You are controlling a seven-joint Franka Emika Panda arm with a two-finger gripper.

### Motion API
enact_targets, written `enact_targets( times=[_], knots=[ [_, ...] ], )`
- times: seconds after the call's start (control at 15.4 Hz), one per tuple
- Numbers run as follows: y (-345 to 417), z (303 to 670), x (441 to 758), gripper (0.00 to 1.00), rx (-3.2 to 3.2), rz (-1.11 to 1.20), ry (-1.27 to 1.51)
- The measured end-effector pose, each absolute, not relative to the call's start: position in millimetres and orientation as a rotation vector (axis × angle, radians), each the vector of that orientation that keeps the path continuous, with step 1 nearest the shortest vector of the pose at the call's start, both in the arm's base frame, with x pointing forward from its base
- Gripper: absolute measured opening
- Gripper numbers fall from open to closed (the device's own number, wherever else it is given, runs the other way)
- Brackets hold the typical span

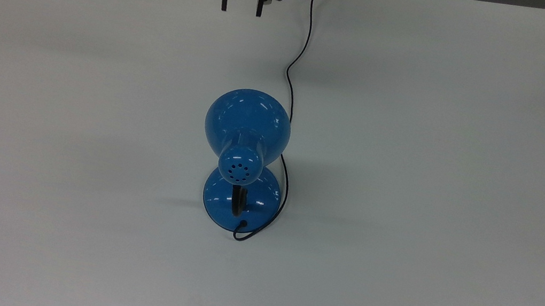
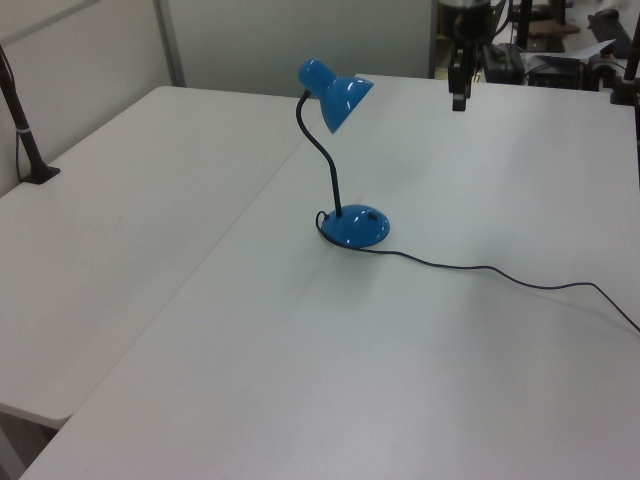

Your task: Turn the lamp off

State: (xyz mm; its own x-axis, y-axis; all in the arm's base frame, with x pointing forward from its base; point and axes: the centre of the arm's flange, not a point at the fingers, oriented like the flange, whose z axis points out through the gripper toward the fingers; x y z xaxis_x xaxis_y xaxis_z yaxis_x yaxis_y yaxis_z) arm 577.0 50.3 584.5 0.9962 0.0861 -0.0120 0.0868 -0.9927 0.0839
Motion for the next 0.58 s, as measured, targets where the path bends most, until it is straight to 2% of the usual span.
enact_targets(
  times=[0.26,0.32,0.58],
  knots=[
    [48.0,592.4,575.4,0.96,3.055,0.005,0.125],
    [46.3,592.5,575.5,1.0,3.055,0.005,0.121],
    [37.2,596.7,574.8,1.0,3.056,0.016,0.096]
  ],
)
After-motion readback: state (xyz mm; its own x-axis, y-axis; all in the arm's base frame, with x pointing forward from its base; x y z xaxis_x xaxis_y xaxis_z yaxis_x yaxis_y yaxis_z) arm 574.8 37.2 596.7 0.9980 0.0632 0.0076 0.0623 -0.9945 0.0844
